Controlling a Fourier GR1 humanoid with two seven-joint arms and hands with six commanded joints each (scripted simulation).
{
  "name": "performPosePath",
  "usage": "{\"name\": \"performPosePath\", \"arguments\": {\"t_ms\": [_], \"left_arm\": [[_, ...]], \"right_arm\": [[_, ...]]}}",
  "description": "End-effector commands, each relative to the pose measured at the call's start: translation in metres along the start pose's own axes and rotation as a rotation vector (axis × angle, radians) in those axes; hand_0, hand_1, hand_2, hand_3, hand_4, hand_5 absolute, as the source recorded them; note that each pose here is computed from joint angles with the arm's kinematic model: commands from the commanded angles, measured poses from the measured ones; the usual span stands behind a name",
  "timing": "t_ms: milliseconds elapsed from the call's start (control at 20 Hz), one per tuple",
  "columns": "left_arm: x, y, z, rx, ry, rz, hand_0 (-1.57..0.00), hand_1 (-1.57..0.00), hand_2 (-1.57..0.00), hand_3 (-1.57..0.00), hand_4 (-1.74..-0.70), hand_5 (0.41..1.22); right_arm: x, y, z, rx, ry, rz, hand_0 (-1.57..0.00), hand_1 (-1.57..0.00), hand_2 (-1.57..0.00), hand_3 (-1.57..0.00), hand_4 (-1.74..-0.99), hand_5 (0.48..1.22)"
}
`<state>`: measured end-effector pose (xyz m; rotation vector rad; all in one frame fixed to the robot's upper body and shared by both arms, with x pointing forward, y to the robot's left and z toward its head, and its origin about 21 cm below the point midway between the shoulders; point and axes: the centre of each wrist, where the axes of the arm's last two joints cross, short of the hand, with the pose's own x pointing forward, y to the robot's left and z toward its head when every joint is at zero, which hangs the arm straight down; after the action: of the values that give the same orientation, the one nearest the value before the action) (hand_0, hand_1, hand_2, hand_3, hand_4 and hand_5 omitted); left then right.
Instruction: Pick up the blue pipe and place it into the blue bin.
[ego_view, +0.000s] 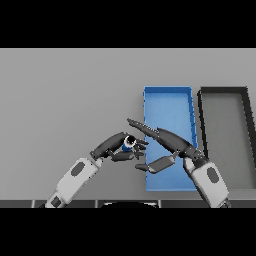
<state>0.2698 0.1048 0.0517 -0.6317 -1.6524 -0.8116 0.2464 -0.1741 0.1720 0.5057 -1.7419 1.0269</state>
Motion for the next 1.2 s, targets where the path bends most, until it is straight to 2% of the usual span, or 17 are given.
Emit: {"name": "performPosePath", "arguments": {"t_ms": [0, 150, 350, 500, 550, 600, 650, 750, 800, 850, 900, 1000, 1050, 1150], "left_arm": [[-0.002, -0.001, 0.001, -0.001, -0.014, -0.003, -1.57, -1.57, -1.57, -1.45, -1.73, 1.221], [-0.002, 0.007, 0.003, -0.006, -0.025, 0.018, -1.57, -1.57, -1.57, -1.49, -1.73, 1.221], [-0.005, 0.0, 0.0, -0.027, -0.006, 0.032, -1.57, -1.57, -1.57, -1.51, -1.73, 1.221], [0.0, 0.005, 0.002, -0.032, -0.007, 0.03, -1.57, -1.57, -1.57, -1.45, -1.72, 1.221], [-0.001, 0.007, -0.001, -0.038, -0.006, 0.042, -1.57, -1.57, -1.57, -1.47, -1.72, 1.221], [-0.001, 0.005, 0.0, -0.049, -0.008, 0.051, -1.57, -1.57, -1.57, -1.4, -1.72, 1.221], [-0.001, 0.004, 0.001, -0.052, -0.044, 0.014, -1.5, -1.39, -1.37, -1.15, -1.63, 1.221], [0.001, 0.003, 0.002, -0.051, 0.059, -0.116, -0.99, -0.9, -0.87, -0.74, -1.59, 1.221], [0.003, 0.005, 0.003, -0.027, 0.039, -0.128, -0.88, -0.83, -0.8, -0.67, -1.61, 1.221], [0.002, 0.003, 0.002, -0.026, 0.038, -0.121, -0.89, -0.87, -0.85, -0.66, -1.64, 1.221], [0.005, 0.003, 0.001, -0.017, -0.007, -0.089, -1.03, -1.01, -0.99, -0.62, -1.66, 1.192], [0.004, 0.001, 0.0, -0.012, -0.043, -0.015, -1.22, -1.21, -1.2, -0.52, -1.69, 1.203], [0.003, 0.0, 0.001, -0.008, -0.052, 0.016, -1.29, -1.28, -1.27, -0.53, -1.7, 1.206], [0.002, -0.001, 0.002, -0.012, -0.044, 0.019, -1.39, -1.39, -1.38, -0.55, -1.71, 1.212]], "right_arm": [[-0.002, 0.001, -0.005, 0.023, -0.001, -0.003, 0.0, 0.0, 0.0, 0.0, -1.27, 0.53], [-0.002, 0.005, -0.027, 0.077, 0.001, -0.011, 0.0, 0.0, 0.0, 0.0, -1.241, 0.532], [-0.001, 0.006, -0.047, 0.107, 0.013, -0.017, 0.0, 0.0, 0.0, 0.0, -1.222, 0.512], [-0.003, 0.006, -0.063, 0.14, 0.035, -0.012, 0.0, -0.01, -0.04, 0.0, -1.231, 0.512], [-0.004, 0.006, -0.071, 0.157, 0.031, -0.016, -0.01, -0.04, -0.07, -0.01, -1.241, 0.516], [-0.005, 0.004, -0.075, 0.165, 0.031, -0.018, -0.05, -0.08, -0.11, -0.04, -1.268, 0.519], [-0.006, 0.005, -0.077, 0.186, 0.026, -0.014, -0.14, -0.17, -0.19, -0.11, -1.308, 0.523], [-0.005, 0.005, -0.085, 0.216, 0.03, -0.012, -0.48, -0.5, -0.5, -0.37, -1.39, 0.538], [-0.003, 0.006, -0.087, 0.237, 0.015, -0.014, -0.7, -0.71, -0.71, -0.56, -1.453, 0.551], [-0.006, 0.009, -0.088, 0.247, 0.002, -0.029, -0.87, -0.89, -0.89, -0.7, -1.503, 0.573], [-0.005, 0.011, -0.087, 0.256, 0.008, -0.06, -1.01, -1.02, -1.02, -0.83, -1.541, 0.604], [-0.005, 0.013, -0.089, 0.24, 0.001, -0.097, -1.21, -1.22, -1.22, -1.1, -1.492, 0.706], [-0.005, 0.014, -0.089, 0.229, -0.016, -0.104, -1.28, -1.29, -1.29, -1.19, -1.475, 0.809], [-0.007, 0.02, -0.089, 0.219, -0.037, -0.08, -1.39, -1.39, -1.39, -1.33, -1.458, 0.957]]}}
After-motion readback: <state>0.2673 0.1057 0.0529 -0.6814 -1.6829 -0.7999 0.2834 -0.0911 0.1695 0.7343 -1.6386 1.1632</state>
